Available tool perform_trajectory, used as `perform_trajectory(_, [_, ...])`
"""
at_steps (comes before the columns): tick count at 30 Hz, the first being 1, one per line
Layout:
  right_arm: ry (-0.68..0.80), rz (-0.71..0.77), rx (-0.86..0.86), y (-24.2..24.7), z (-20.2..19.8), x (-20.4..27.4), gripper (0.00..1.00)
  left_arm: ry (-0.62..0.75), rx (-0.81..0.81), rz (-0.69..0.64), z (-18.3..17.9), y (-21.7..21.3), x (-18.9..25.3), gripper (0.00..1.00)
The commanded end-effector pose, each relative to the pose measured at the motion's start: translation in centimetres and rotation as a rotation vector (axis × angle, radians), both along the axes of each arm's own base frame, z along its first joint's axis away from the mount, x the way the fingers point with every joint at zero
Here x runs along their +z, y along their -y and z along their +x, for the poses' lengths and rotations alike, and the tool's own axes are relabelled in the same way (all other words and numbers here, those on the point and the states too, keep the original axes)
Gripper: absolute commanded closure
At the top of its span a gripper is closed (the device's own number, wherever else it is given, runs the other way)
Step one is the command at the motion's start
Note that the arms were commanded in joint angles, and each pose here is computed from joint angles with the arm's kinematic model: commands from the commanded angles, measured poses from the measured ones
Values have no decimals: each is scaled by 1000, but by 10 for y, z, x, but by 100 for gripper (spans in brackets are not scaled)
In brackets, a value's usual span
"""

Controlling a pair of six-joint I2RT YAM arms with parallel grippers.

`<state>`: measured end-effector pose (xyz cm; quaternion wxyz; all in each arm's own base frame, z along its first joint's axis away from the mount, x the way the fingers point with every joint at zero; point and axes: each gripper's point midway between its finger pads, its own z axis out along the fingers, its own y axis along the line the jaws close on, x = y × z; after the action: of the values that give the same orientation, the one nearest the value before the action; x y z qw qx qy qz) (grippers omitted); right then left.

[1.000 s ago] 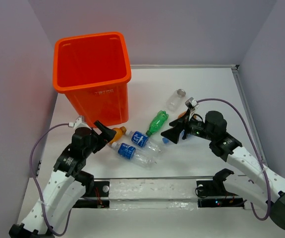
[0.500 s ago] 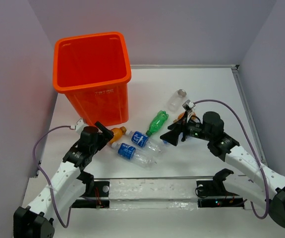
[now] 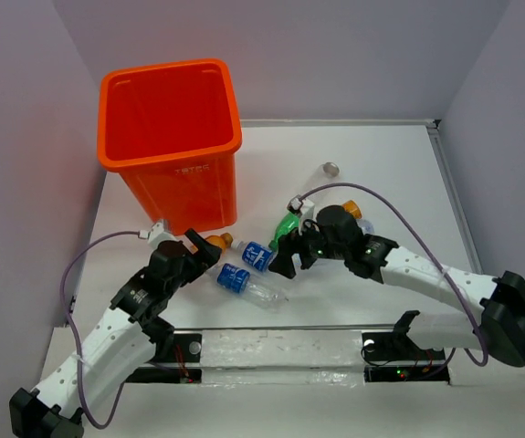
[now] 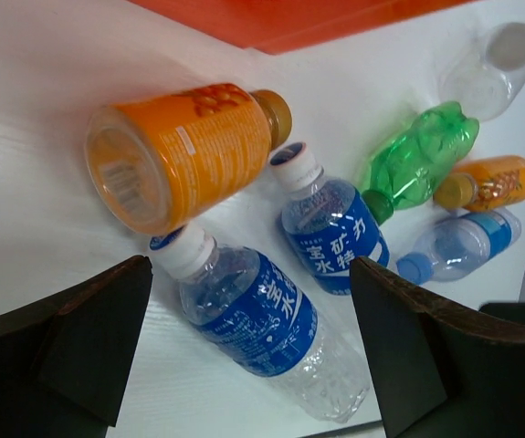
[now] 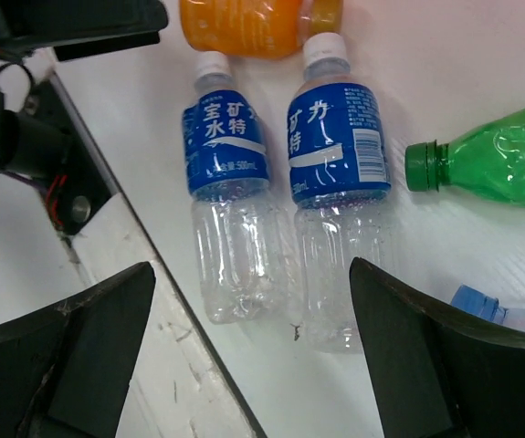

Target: Put the plastic bottles in the bin

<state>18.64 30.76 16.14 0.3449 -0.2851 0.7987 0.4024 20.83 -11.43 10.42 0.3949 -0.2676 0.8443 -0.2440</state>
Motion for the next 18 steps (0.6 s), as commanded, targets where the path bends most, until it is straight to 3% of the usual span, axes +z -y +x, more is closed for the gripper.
perform_trajectory(1, [84,-183,-129,3,34,-10,5,-62,-67,-35,-18,19,7,1])
perform_trajectory(7, [72,-379,-145,-7,51,-44,2,-128,-115,-48,-35,32,-2,1])
perform_trajectory(12, [63,-457,-131,-13,48,-63,1,-192,-191,-55,-43,54,-24,1])
perform_trajectory(18, [41,-508,-101,-13,39,-85,5,-206,-170,-9,-39,56,-38,1])
